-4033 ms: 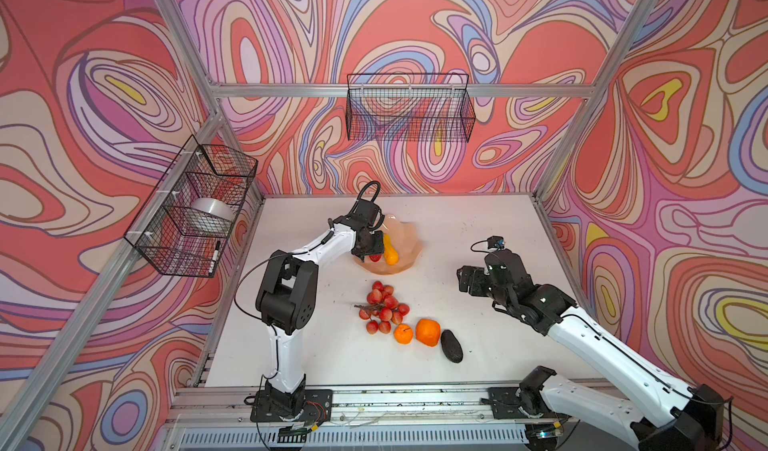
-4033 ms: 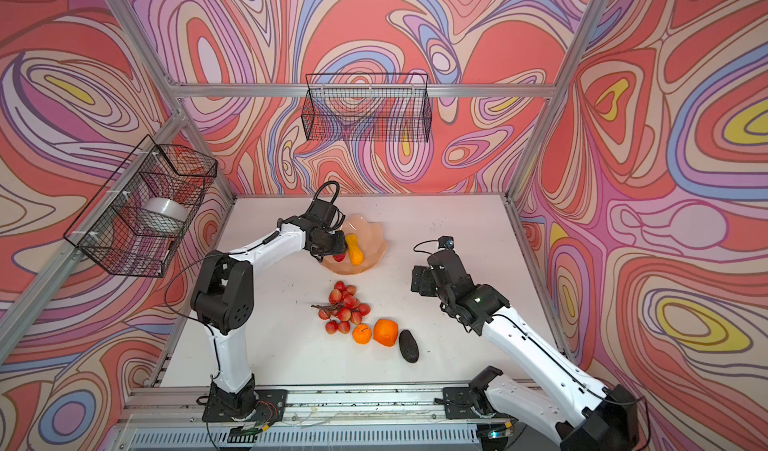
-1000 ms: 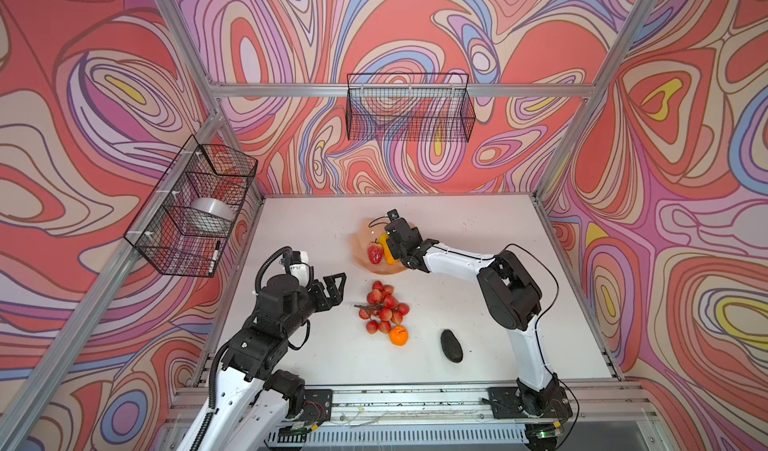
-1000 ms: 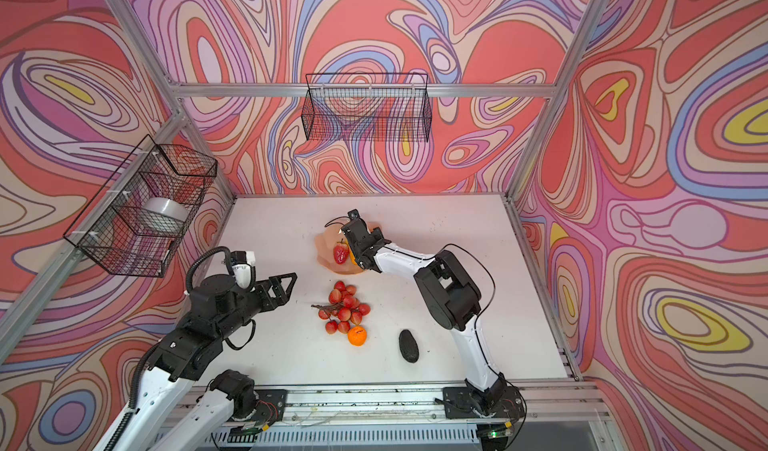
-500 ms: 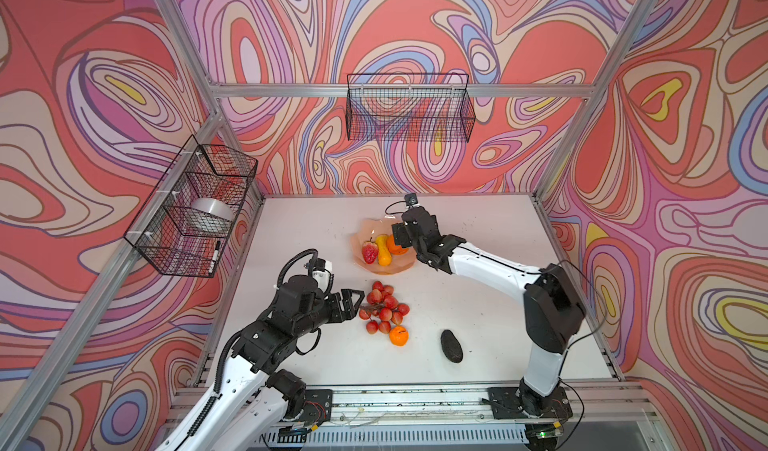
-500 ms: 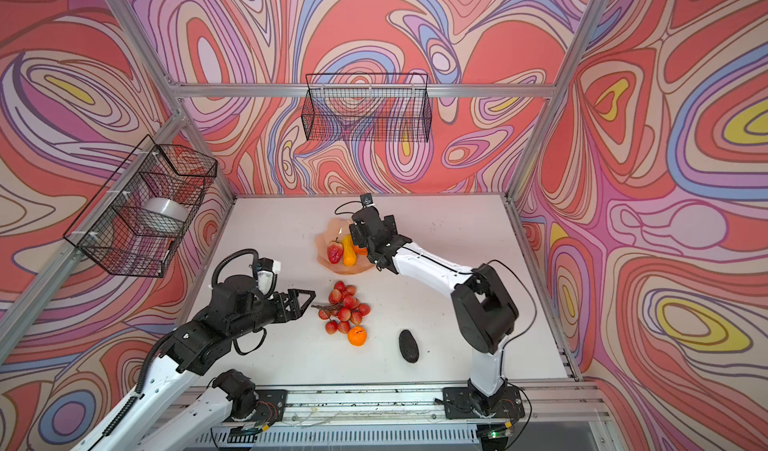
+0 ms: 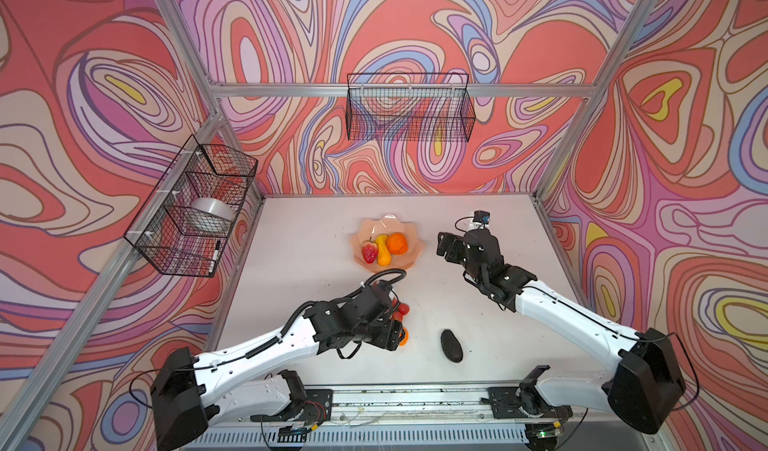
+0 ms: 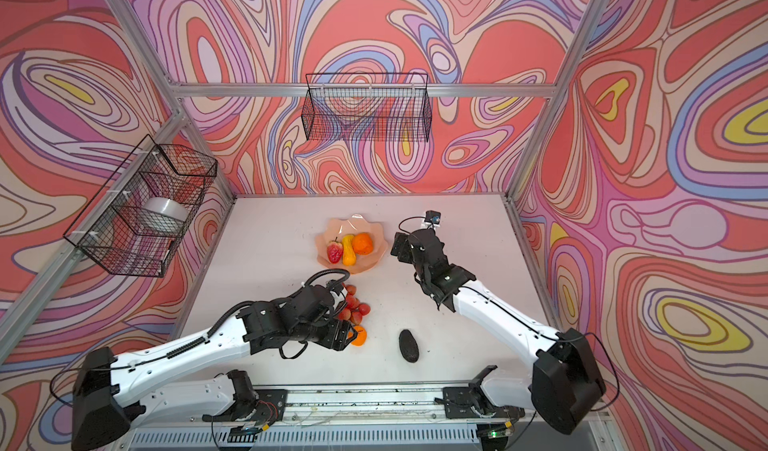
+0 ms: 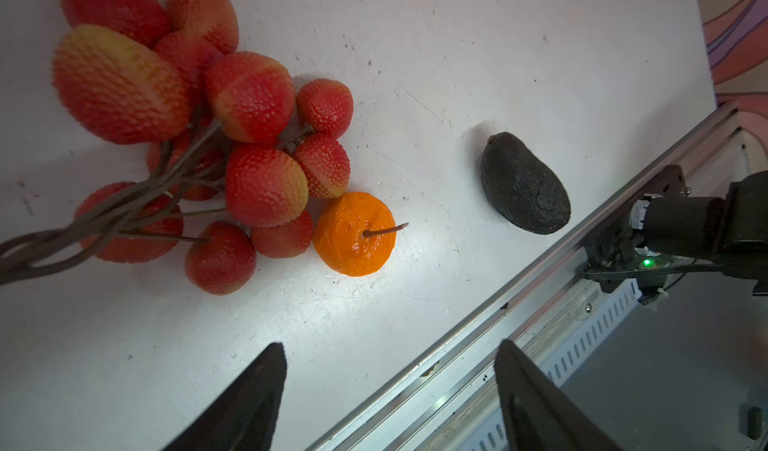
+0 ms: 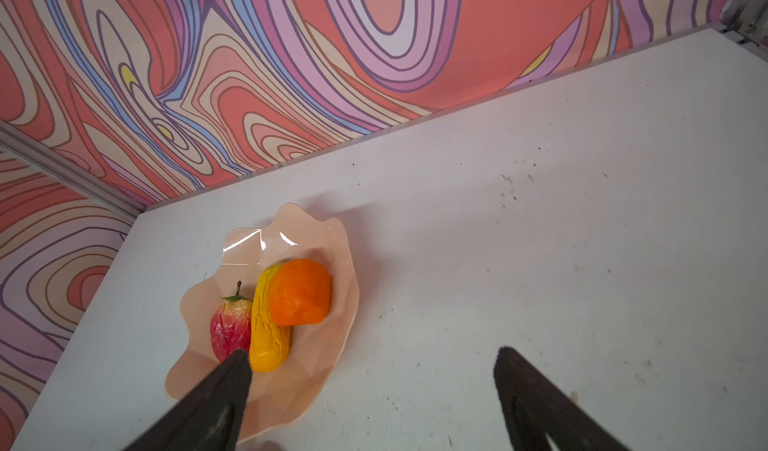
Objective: Place and organize the fake fruits in the fruit bowl
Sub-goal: 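Grasp the small tangerine with the left gripper while the right arm withdraws, then place the tangerine in the bowl beside the orange with the left gripper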
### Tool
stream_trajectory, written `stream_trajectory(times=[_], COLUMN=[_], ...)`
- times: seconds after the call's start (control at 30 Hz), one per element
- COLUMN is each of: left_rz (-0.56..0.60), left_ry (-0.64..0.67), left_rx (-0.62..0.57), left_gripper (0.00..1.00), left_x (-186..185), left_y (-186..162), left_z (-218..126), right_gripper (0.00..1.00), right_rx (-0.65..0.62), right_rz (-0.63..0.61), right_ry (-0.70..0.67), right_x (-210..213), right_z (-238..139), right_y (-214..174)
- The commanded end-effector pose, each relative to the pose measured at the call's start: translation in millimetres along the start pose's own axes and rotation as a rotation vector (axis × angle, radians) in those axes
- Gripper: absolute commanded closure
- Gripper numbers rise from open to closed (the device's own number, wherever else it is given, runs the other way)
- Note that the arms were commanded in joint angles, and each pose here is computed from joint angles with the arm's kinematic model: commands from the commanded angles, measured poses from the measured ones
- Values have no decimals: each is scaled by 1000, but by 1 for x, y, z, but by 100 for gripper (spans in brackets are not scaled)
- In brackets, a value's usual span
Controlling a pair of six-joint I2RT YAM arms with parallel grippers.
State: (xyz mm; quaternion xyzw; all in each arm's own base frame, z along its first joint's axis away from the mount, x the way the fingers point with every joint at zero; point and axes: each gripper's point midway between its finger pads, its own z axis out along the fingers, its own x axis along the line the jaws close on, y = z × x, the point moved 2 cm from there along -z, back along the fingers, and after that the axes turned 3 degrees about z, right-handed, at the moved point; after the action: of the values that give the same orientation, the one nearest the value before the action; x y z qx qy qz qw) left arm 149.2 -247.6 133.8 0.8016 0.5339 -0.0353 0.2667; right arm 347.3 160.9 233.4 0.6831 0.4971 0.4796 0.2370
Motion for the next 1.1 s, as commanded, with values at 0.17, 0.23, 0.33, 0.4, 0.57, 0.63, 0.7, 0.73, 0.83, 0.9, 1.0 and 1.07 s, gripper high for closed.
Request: stream_trajectory(times=[0.17, 0.23, 0.33, 0.4, 0.57, 0.63, 0.7, 0.73, 0.83, 0.9, 1.0, 1.07], left_rz=[44, 54, 56, 47, 25, 31, 39, 40, 48, 59, 105, 137], left_ry=[41, 48, 52, 65, 127, 154, 161, 160, 154, 143, 113, 107], left_rx=[86, 109, 155, 189, 271, 282, 286, 288, 280, 260, 184, 95], left_gripper=[19, 19, 23, 28, 26, 26, 28, 30, 42, 53, 61, 61], left_x=[-7, -8, -9, -8, 1, 5, 5, 4, 2, -2, -11, -17], left_y=[6, 6, 5, 2, -9, -9, -8, -7, -2, 3, 19, 38], left_z=[34, 43, 58, 67, 81, 83, 86, 89, 92, 90, 70, 44], right_gripper=[4, 4, 4, 4, 4, 4, 4, 4, 4, 4, 4, 4], right_rx=[3, -1, -7, -8, -19, -29, -35, -37, -37, -37, -39, -43], right_rz=[67, 68, 62, 60, 52, 55, 57, 57, 56, 54, 52, 53], right_ry=[-42, -46, -52, -57, -69, -70, -71, -73, -73, -76, -86, -90], right_x=[-24, -26, -28, -29, -33, -35, -36, -36, -36, -37, -39, -40], right_z=[-18, -20, -23, -24, -28, -31, -32, -33, -34, -34, -36, -37], right_y=[-6, -6, -5, -5, -2, -1, 0, 0, 0, 0, 1, 1])
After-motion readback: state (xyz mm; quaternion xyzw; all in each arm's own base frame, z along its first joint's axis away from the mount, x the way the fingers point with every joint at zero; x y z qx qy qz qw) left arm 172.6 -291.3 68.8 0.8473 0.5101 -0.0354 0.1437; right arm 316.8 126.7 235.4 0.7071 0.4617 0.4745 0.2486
